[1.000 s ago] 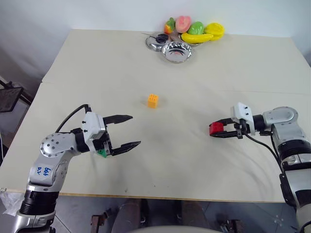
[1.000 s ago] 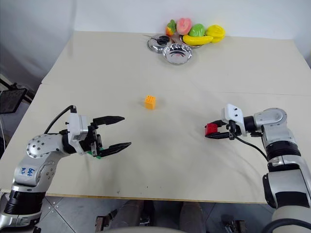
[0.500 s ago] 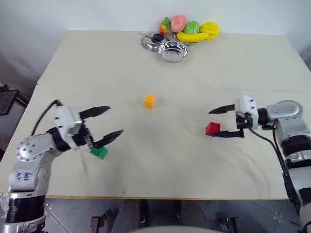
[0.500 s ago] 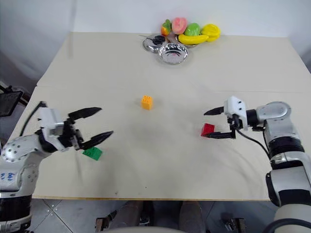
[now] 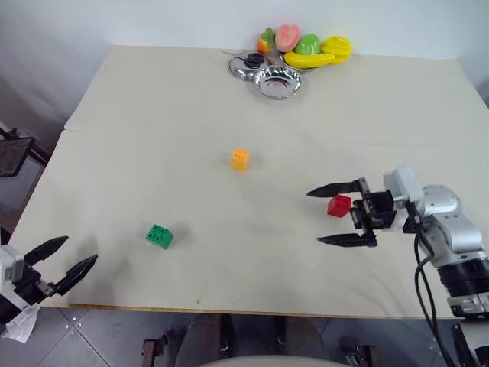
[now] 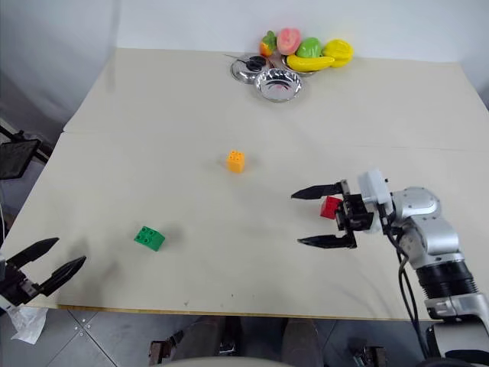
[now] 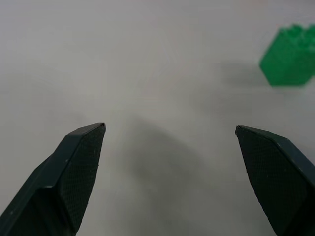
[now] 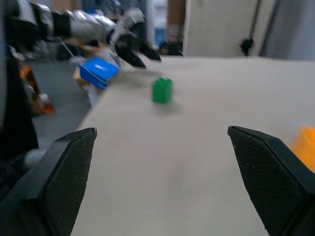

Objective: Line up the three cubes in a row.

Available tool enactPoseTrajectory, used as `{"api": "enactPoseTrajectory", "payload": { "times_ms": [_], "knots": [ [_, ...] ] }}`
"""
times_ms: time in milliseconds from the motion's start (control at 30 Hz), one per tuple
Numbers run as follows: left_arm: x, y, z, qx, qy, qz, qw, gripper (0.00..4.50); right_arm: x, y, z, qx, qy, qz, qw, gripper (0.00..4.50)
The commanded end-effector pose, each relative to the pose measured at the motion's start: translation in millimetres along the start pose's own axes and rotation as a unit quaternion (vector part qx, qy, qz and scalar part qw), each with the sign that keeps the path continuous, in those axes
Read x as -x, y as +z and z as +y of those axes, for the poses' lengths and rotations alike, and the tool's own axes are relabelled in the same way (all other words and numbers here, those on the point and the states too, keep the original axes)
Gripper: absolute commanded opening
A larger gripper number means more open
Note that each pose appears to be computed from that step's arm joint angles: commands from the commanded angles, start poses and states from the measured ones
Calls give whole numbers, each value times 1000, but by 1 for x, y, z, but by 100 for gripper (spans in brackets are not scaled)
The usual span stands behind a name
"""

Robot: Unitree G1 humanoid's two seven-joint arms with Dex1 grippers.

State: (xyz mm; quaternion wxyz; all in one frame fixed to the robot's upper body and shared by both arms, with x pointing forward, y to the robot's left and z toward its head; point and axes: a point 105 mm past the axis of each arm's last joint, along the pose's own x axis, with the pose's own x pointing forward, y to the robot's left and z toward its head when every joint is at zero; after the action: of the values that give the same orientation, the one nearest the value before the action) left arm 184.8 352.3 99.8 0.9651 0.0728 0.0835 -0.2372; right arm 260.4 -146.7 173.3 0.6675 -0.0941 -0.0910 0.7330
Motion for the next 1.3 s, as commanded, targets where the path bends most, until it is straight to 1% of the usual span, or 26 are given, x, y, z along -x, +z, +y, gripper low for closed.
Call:
{"api": "enactPoseTrajectory", "payload": {
  "times_ms": [33, 100, 200, 267, 367, 467, 567, 633, 733, 833, 967, 1000, 1033, 1100, 1133, 1200, 1233, 1300],
  "knots": [
    [2, 7, -9, -39, -51, 13, 998, 450, 3, 3, 15, 24, 26, 3, 999, 446],
    [-3, 12, -15, -50, -74, 9, 996, 450, 7, -1, 18, 23, 23, 15, 999, 446],
    [-25, 21, -45, -71, -149, 1, 986, 450, 22, -6, 19, 23, 4, 48, 999, 446],
    [-38, 21, -62, -75, -174, -2, 982, 450, 31, -7, 18, 26, -9, 64, 998, 446],
    [-60, 22, -84, -59, -163, -31, 984, 450, 42, -7, 18, 32, -29, 77, 996, 446],
    [-74, 13, -94, -47, -121, -38, 991, 450, 54, -7, 20, 34, -52, 88, 994, 446],
    [-81, 8, -107, -22, -105, -45, 993, 450, 62, -9, 21, 37, -73, 96, 992, 446],
    [-84, 5, -108, -17, -83, -48, 995, 450, 68, -11, 21, 37, -88, 100, 990, 446],
    [-87, 6, -109, -9, -59, -57, 997, 387, 74, -13, 21, 37, -109, 105, 988, 450],
    [-92, 8, -110, -7, -51, -63, 997, 295, 83, -17, 21, 40, -132, 115, 984, 450],
    [-99, 11, -98, -18, -31, -70, 997, 163, 95, -19, 25, 38, -158, 124, 979, 450],
    [-101, 13, -99, -22, -42, -72, 996, 145, 96, -19, 25, 38, -163, 126, 978, 450],
    [-102, 14, -100, -25, -50, -73, 996, 145, 97, -19, 26, 39, -166, 126, 977, 450],
    [-106, 24, -105, -49, -119, -80, 988, 145, 102, -18, 28, 40, -178, 133, 974, 450],
    [-108, 34, -104, -63, -163, -85, 981, 145, 106, -16, 28, 41, -186, 140, 972, 450],
    [-118, 59, -104, -104, -266, -78, 955, 145, 120, -12, 29, 43, -209, 154, 965, 450],
    [-122, 67, -104, -122, -299, -73, 944, 145, 125, -10, 30, 45, -216, 159, 962, 450],
    [-142, 90, -110, -149, -363, -78, 917, 145, 136, -6, 33, 46, -233, 170, 956, 450]
  ]
}}
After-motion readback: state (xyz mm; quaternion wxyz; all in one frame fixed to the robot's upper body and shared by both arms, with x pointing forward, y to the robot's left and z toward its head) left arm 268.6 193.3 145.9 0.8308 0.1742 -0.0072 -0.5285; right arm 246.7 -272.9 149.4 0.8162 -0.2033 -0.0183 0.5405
